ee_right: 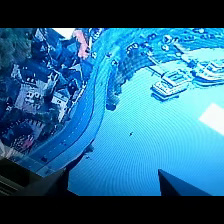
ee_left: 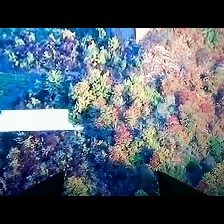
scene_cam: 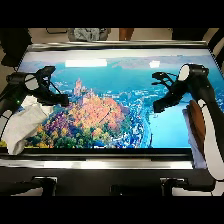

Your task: Fold the shirts.

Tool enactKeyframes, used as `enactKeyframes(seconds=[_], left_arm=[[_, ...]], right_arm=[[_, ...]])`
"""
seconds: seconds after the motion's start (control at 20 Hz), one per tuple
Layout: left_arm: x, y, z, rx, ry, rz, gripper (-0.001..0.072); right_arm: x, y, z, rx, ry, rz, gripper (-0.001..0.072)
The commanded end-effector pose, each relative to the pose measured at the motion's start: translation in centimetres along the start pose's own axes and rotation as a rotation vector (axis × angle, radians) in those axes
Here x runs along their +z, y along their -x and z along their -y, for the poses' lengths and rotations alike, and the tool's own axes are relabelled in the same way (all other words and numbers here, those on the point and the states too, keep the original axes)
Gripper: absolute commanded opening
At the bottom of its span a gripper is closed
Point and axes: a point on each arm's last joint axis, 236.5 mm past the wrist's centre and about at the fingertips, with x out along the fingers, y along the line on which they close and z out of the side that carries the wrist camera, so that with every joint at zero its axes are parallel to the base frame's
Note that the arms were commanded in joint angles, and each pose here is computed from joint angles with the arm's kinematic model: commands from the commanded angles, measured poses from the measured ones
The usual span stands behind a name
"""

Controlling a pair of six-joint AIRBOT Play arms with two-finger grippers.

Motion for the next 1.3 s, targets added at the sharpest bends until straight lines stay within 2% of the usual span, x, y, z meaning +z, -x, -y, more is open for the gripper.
enactKeyframes(seconds=[0.0, 0.65, 0.95, 1.1, 1.25], left_arm=[[0.0, 0.0, 0.0, 0.0, 0.0, 0.0, 0.0695], [0.3, 0.0, 0.1, -0.002, -0.001, 0.013, 0.0696], [6.6, -1.0, 0.4, -0.016, -0.007, 0.253, 0.0715], [10.6, -1.2, -3.9, 0.027, 0.055, 0.343, 0.0715], [14.4, -0.9, -14.7, 0.097, 0.256, 0.354, 0.0716]], right_arm=[[0.0, 0.0, 0.0, 0.001, 0.0, -0.001, 0.0664], [0.2, 0.0, 0.0, -0.002, 0.0, 0.007, 0.0664], [0.2, -0.1, 0.1, -0.004, 0.0, 0.007, 0.0664], [0.2, -0.1, 0.1, -0.004, 0.0, 0.008, 0.0664], [0.4, -0.1, 0.2, -0.007, -0.001, 0.016, 0.0664]])
